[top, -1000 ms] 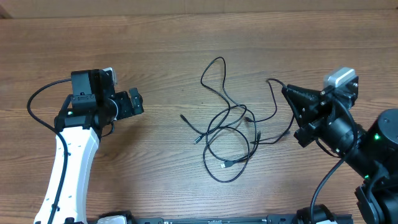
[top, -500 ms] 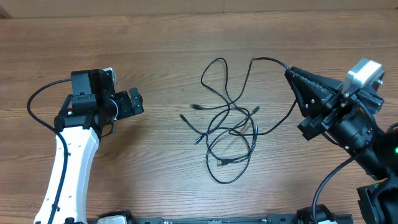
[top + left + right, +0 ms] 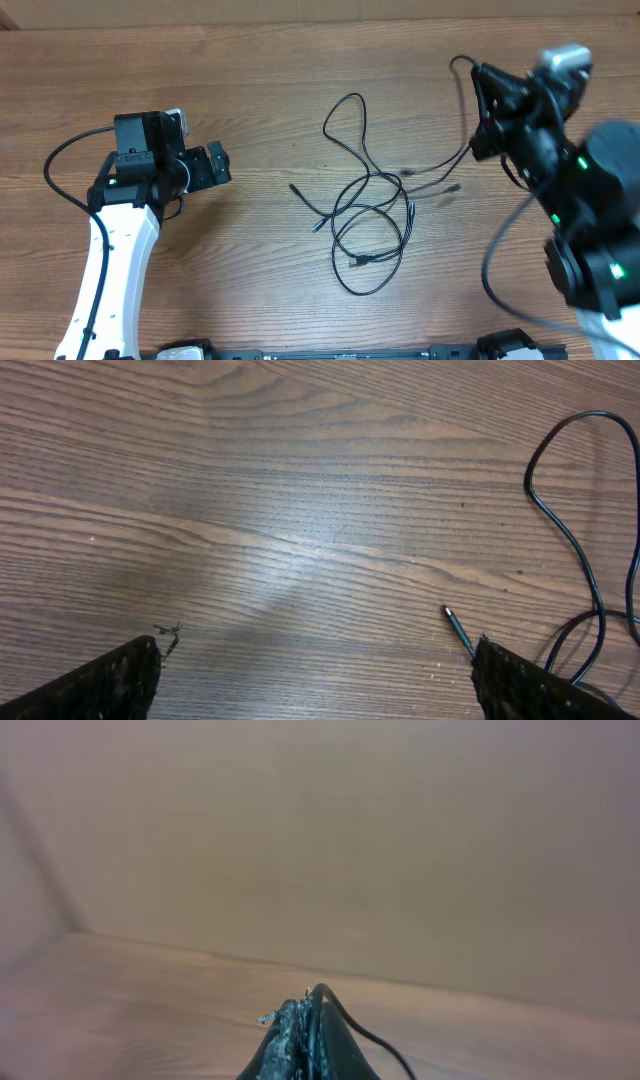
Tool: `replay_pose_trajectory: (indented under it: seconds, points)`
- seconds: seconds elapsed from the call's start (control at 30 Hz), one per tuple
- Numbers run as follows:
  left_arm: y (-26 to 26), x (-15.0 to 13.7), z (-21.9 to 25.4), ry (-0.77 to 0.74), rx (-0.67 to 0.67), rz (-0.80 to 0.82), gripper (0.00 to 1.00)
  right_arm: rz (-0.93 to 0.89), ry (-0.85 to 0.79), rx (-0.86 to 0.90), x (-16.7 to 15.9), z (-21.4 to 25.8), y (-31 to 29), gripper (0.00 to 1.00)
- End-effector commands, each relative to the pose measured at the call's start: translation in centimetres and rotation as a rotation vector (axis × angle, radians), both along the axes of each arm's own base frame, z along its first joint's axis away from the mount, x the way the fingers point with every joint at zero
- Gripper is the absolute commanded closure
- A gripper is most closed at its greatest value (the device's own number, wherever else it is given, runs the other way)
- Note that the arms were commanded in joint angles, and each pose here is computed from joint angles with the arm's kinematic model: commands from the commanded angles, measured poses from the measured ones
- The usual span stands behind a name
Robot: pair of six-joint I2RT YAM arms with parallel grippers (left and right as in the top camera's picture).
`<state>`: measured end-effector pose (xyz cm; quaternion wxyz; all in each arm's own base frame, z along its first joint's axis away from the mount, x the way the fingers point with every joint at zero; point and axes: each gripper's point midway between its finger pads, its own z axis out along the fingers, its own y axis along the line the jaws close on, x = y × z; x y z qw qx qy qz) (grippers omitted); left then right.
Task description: Untangle cables
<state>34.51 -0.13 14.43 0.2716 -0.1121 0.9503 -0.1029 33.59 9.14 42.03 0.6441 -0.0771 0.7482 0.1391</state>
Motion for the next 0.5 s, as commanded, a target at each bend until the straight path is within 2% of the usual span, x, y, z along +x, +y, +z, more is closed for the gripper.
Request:
replay_pose_trajectory:
  seconds: [0.0,0.03,0.2,0.4,0.47]
  points:
    - [0.1,0.1,0.4,-0.017,0.021,-0.015,0.0,-0.173,0.032,-0.024,3.7,-1.3,-2.2,0.96]
    - [0.1,0.1,0.4,-0.017,0.021,-0.015,0.01,-0.184,0.054,-0.032,5.7,-2.7,-2.1,0.96]
    - [0.1,0.1,0.4,-0.017,0.021,-0.015,0.0,-0.197,0.048,-0.029,10.3,-4.9,-1.7,0.96]
    - [0.1,0.1,0.4,-0.017,0.021,-0.015,0.01,-0.179,-0.041,0.004,14.0,-5.0,-0.6,0.96]
    - [0.1,0.1,0.4,-0.017,0.021,-0.015,0.0,-0.169,-0.077,0.064,14.9,-4.5,-0.2,0.96]
